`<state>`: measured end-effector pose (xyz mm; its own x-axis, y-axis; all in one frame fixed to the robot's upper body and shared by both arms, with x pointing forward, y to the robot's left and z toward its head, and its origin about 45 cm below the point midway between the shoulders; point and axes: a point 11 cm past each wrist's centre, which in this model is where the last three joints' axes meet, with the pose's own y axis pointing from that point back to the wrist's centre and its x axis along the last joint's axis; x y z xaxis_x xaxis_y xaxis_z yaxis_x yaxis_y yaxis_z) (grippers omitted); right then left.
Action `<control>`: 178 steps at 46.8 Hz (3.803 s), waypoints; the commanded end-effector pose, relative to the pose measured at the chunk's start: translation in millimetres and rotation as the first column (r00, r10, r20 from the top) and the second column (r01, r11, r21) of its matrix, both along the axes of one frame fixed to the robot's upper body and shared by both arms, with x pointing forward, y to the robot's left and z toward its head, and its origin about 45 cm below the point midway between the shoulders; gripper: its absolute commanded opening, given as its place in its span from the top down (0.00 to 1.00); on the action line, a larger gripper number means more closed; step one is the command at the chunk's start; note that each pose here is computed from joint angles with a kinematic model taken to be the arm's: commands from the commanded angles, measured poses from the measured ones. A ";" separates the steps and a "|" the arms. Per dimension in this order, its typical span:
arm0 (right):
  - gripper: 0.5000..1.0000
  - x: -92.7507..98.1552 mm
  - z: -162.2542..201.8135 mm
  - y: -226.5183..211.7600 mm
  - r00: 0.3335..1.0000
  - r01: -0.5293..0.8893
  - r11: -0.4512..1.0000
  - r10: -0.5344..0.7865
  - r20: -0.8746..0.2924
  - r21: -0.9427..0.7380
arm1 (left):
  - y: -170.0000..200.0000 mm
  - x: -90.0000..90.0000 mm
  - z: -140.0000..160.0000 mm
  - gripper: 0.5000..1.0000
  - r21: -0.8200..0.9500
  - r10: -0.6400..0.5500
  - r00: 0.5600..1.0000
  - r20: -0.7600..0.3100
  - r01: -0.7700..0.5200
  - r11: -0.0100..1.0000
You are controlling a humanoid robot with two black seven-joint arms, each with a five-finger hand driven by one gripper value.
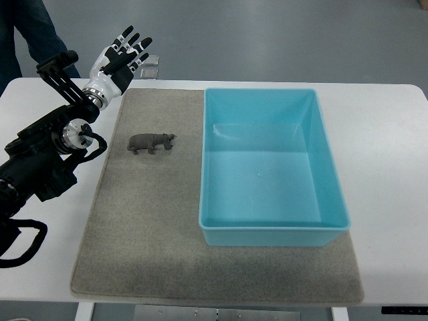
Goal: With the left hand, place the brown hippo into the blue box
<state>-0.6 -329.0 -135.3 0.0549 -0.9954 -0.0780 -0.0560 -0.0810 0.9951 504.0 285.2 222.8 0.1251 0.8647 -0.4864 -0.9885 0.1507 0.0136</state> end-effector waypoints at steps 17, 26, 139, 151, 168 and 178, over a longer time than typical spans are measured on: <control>0.13 -0.1 0.0 0.0 1.000 0.000 1.000 0.000 0.000 0.000 | 0.7 1.9 3.6 0.00 0.005 0.005 1.000 0.005 -0.005 1.000; 0.13 0.9 0.0 0.0 1.000 0.000 1.000 0.000 0.001 0.000 | 5.7 2.3 4.4 0.00 0.013 0.020 1.000 0.003 -0.020 1.000; 0.13 -0.1 0.0 0.0 1.000 0.000 1.000 0.000 0.000 0.000 | -4.1 -67.8 53.9 0.00 0.847 -0.603 0.598 -0.528 0.323 -0.421; 0.13 -0.1 0.0 0.0 1.000 0.000 1.000 0.000 0.000 0.000 | -15.6 -67.1 40.1 0.01 0.836 -0.593 0.596 -0.541 0.302 -0.458; 0.13 -0.1 0.0 0.0 1.000 0.000 1.000 0.000 0.000 0.000 | -16.2 -65.4 34.1 0.01 0.826 -0.567 0.610 -0.554 0.317 -0.466; 0.13 -0.1 0.0 0.0 1.000 0.000 1.000 0.000 0.000 0.000 | -22.9 -64.7 32.9 0.01 0.834 -0.578 0.610 -0.541 0.303 -0.461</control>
